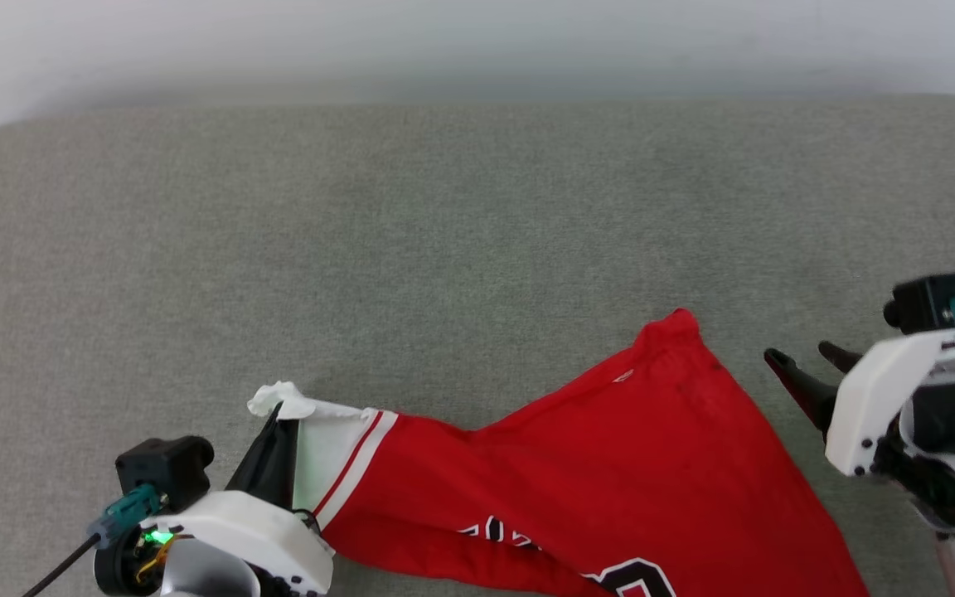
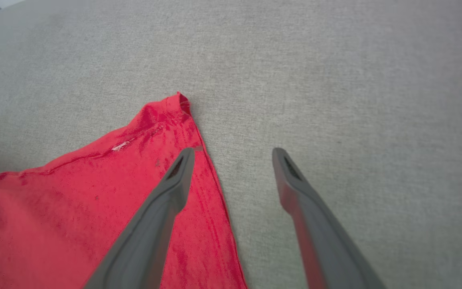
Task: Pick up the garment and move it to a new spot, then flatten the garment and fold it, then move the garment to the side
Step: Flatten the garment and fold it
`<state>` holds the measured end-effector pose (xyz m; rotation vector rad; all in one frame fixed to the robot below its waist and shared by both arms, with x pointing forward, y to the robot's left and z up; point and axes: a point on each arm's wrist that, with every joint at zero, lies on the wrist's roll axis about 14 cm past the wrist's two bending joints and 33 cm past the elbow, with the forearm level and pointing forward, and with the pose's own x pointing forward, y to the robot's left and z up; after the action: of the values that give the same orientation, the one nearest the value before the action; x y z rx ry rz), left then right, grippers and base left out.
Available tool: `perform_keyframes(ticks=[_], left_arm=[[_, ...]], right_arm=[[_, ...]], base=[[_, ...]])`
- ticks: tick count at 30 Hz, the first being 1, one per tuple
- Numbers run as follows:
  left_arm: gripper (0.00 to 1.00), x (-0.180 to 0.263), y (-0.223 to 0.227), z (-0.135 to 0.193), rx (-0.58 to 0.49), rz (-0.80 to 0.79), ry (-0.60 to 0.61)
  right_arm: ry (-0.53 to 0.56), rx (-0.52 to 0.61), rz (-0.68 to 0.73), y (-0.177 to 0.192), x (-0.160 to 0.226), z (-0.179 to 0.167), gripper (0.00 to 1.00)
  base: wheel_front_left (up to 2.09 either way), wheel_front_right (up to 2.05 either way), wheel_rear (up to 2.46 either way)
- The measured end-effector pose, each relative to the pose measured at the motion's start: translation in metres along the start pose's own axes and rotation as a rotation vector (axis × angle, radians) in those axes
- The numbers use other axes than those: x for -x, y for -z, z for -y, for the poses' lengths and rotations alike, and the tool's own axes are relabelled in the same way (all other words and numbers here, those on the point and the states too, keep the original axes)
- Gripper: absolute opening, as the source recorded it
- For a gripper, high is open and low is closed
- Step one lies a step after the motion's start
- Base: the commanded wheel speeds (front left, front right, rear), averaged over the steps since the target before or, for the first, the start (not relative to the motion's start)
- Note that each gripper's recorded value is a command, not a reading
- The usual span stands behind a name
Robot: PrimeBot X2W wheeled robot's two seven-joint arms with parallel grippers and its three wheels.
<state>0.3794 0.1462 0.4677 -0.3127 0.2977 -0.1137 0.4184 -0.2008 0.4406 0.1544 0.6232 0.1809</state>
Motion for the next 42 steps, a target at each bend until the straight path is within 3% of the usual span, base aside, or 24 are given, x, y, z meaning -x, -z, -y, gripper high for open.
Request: perform_keyframes(ticks=[8,16,17,18,19,26,31,35,42], left_arm=[[0.0,-0.019,-0.005,-0.002,-0.009,0.02,0.007],[0.0,-0.033,0.0,-0.013,-0.014,0.015,-0.016],[0.0,-0.033,0.001,-0.014,-0.013,0.014,-0.019],[0.0,-0.033,0.002,-0.015,-0.013,0.01,-0.021],[0.0,-0.033,0.003,-0.016,-0.012,0.007,-0.024],[0.0,-0.03,0.001,-0.017,-0.012,0.02,-0.028],[0.0,-0.026,-0.017,-0.024,-0.044,0.067,-0.033],[0.0,-0.031,-0.054,-0.025,-0.105,0.145,-0.007],[0.0,-0.049,-0.138,0.002,-0.179,0.29,0.081]], right_arm=[[-0.117,0.147,-0.289,0.006,-0.052,-0.043,1.0],[-0.161,0.216,-0.517,0.048,-0.087,-0.057,1.0],[-0.165,0.217,-0.54,0.05,-0.088,-0.058,0.7],[-0.17,0.215,-0.554,0.052,-0.09,-0.058,0.23],[-0.173,0.213,-0.565,0.053,-0.091,-0.059,0.0],[-0.182,0.22,-0.54,0.049,-0.09,-0.062,0.0],[-0.17,0.229,-0.427,0.026,-0.082,-0.062,0.0],[-0.147,0.241,-0.287,-0.007,-0.07,-0.058,0.0],[-0.093,0.256,-0.029,-0.079,-0.04,-0.052,0.0]], base=[[0.0,0.0,0.0],[0.0,0.0,0.0],[0.0,0.0,0.0],[0.0,0.0,0.0],[0.0,0.0,0.0],[0.0,0.0,0.0],[0.0,0.0,0.0],[0.0,0.0,0.0],[0.0,0.0,0.0]])
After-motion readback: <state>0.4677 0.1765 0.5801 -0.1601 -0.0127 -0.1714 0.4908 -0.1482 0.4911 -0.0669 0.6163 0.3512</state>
